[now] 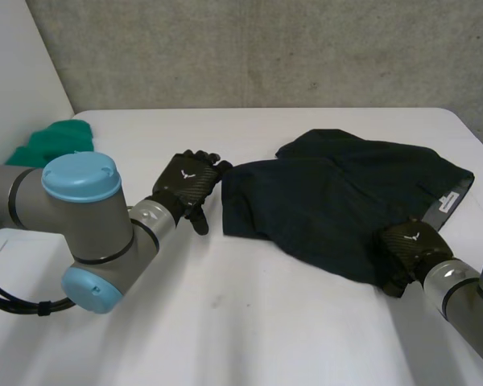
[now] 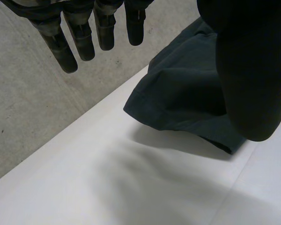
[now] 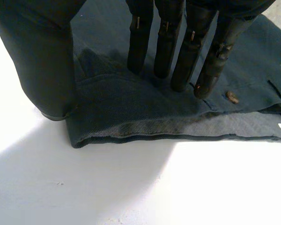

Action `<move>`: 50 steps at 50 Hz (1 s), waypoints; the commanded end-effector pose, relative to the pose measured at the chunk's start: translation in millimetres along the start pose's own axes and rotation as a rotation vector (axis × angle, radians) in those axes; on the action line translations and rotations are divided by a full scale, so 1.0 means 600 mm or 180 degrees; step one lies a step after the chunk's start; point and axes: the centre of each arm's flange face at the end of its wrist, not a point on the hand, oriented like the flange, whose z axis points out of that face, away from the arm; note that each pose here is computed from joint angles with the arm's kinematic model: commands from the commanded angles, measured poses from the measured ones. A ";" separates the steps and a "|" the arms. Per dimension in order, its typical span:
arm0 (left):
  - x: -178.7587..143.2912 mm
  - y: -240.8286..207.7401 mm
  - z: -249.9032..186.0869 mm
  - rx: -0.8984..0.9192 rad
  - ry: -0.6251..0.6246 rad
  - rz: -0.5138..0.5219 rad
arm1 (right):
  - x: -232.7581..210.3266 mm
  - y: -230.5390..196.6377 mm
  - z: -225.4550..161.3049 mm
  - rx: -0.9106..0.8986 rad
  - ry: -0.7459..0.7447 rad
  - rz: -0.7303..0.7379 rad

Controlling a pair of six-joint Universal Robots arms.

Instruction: Fold the laundry.

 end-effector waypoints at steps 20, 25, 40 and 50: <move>0.000 0.001 -0.001 -0.0008 0.0003 -0.0001 | 0.009 -0.014 0.027 0.0193 0.0051 -0.0083; 0.000 0.001 0.000 0.0002 0.0000 -0.0005 | 0.014 -0.031 0.024 0.0281 0.0055 -0.0109; 0.005 0.015 0.044 0.0314 -0.0081 -0.0065 | 0.021 -0.155 -0.118 0.0669 -0.0122 -0.0389; 0.041 0.045 0.062 0.0232 0.0075 -0.0080 | 0.030 -0.230 -0.207 0.1362 -0.0016 -0.0392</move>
